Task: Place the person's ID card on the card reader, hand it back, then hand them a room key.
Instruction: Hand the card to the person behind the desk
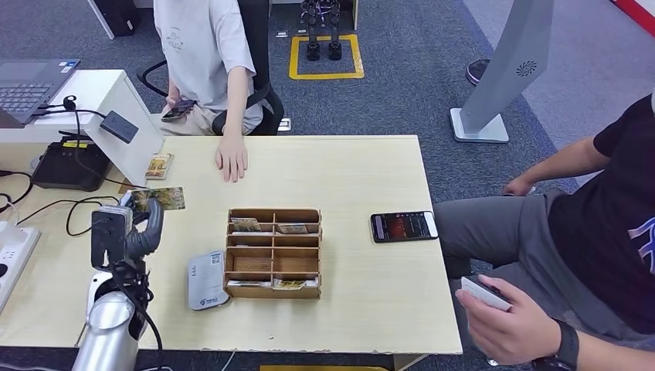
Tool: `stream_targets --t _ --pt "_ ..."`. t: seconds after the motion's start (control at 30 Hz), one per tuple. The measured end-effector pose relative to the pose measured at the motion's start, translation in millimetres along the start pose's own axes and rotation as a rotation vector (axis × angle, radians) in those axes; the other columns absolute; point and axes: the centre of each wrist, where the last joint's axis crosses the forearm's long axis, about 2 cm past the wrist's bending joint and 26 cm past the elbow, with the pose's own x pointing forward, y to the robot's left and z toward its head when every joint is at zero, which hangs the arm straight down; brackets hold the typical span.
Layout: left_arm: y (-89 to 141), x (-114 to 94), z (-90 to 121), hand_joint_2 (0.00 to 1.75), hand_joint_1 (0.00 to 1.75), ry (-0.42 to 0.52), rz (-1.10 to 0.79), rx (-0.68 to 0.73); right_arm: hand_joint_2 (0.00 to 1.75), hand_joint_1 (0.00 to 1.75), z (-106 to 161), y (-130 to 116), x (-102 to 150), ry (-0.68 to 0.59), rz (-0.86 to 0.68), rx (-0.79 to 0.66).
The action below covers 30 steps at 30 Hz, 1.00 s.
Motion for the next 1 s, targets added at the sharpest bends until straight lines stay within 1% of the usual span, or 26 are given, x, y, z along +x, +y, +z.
stream_targets --t 0.1,0.17,0.3,0.37,0.57,0.73,0.83,1.0 --pt "4 9 -20 1.75 1.75 -0.115 -0.204 0.085 0.0 0.0 0 -1 2 -0.007 0.02 0.009" --pt "8 12 -29 1.75 1.75 -0.194 -0.389 0.14 0.0 0.0 -1 -2 4 -0.014 0.035 0.012" --pt "19 10 -41 1.75 1.75 -0.371 -0.787 0.201 0.0 0.0 -2 -5 9 -0.034 0.07 0.017" --pt "21 8 -44 1.75 1.75 -0.418 -0.875 0.196 0.0 0.0 -2 -7 10 -0.038 0.081 0.019" --pt "22 8 -44 1.75 1.75 -0.426 -0.891 0.193 0.0 0.0 -2 -7 10 -0.039 0.083 0.019" --pt "29 -3 -46 1.75 1.75 -0.438 -0.982 0.147 0.0 0.0 -3 -11 13 -0.052 0.114 0.012" --pt "30 -4 -46 1.75 1.75 -0.462 -1.026 0.13 0.0 0.0 -3 -11 13 -0.056 0.119 0.011" --pt "30 -5 -46 1.75 1.75 -0.464 -1.039 0.122 0.0 0.0 -3 -11 12 -0.054 0.121 0.012"
